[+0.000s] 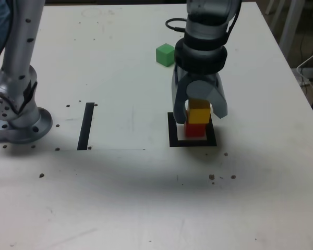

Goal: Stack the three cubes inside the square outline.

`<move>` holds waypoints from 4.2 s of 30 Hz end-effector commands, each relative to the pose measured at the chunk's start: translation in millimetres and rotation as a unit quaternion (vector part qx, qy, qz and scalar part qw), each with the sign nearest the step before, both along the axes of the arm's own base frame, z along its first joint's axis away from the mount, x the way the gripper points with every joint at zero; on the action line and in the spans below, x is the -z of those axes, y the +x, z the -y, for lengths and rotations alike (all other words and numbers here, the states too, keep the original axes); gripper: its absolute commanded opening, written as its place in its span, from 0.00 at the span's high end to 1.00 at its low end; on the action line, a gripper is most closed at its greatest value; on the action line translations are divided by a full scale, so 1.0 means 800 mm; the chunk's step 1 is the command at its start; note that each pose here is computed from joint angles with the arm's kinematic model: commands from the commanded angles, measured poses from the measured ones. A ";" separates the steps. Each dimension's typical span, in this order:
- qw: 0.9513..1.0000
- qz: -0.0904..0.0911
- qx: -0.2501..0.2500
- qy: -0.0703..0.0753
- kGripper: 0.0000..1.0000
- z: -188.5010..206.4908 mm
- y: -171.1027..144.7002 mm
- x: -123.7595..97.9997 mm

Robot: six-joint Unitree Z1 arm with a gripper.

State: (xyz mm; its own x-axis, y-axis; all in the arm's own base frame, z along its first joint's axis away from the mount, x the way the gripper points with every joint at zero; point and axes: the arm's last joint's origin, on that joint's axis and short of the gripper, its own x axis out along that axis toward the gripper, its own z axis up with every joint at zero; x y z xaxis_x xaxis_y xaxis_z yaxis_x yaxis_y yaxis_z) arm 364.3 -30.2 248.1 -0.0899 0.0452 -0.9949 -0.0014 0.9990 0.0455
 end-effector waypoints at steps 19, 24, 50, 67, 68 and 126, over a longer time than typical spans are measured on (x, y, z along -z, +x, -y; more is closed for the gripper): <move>0.999 0.026 0.017 0.011 0.00 -0.022 -0.052 -0.077; 0.999 0.027 -0.002 0.016 0.00 -0.061 -0.068 -0.092; 0.994 -0.006 -0.100 0.051 0.01 -0.286 -0.111 -0.079; 0.983 -0.016 0.155 0.092 0.00 -0.336 -0.085 -0.040; 0.980 -0.027 0.172 0.094 0.01 -0.337 -0.085 -0.036; 0.959 -0.060 0.266 0.074 0.53 -0.304 -0.070 0.022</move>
